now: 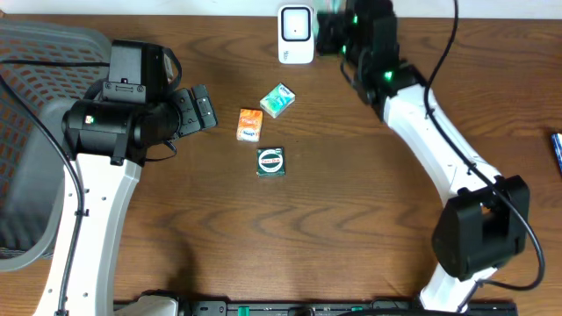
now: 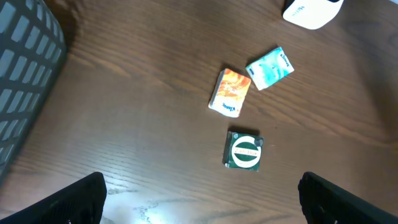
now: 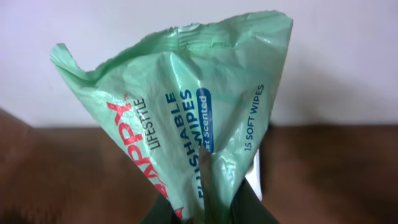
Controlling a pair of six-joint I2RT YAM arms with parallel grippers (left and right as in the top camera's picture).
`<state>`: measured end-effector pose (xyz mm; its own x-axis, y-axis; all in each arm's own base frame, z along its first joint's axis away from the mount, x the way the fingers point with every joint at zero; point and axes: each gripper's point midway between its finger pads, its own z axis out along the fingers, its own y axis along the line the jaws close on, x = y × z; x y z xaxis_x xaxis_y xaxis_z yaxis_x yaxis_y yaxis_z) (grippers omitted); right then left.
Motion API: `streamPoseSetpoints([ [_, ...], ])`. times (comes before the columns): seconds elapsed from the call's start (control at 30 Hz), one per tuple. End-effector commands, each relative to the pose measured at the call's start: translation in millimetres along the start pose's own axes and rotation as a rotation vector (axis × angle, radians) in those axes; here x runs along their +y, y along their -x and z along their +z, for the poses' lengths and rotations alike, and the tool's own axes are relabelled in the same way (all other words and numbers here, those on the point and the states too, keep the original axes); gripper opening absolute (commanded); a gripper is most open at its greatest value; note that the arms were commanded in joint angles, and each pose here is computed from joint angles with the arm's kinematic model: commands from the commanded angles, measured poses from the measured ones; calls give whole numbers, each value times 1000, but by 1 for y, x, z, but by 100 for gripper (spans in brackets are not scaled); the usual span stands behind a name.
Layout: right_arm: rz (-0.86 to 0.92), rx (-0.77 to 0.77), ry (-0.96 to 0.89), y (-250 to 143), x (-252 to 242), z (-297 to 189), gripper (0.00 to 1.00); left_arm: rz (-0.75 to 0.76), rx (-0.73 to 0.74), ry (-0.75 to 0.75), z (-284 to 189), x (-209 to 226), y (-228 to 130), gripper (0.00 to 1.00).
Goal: Scan the item barcode
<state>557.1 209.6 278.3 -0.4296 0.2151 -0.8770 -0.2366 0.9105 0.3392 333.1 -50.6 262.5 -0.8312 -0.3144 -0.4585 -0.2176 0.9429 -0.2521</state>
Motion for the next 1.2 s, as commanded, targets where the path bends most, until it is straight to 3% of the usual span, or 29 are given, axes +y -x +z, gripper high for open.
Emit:
streamPoseSetpoints([
  [0.0,12,33,-39,-7,-6,30,1,3,-12,4,-3,1,4,98],
  [0.37,-69,247,-101,-64,-16,105,1,3,-12,4,-3,1,4,98],
  [0.53,-101,237,-155,-81,-23,121,1,3,-12,4,-3,1,4,98],
  [0.83,-167,173,-249,-74,-25,122,1,3,-12,4,-3,1,4,98],
  [1.17,-199,133,-229,-81,-25,139,1,3,-12,4,-3,1,4,98],
])
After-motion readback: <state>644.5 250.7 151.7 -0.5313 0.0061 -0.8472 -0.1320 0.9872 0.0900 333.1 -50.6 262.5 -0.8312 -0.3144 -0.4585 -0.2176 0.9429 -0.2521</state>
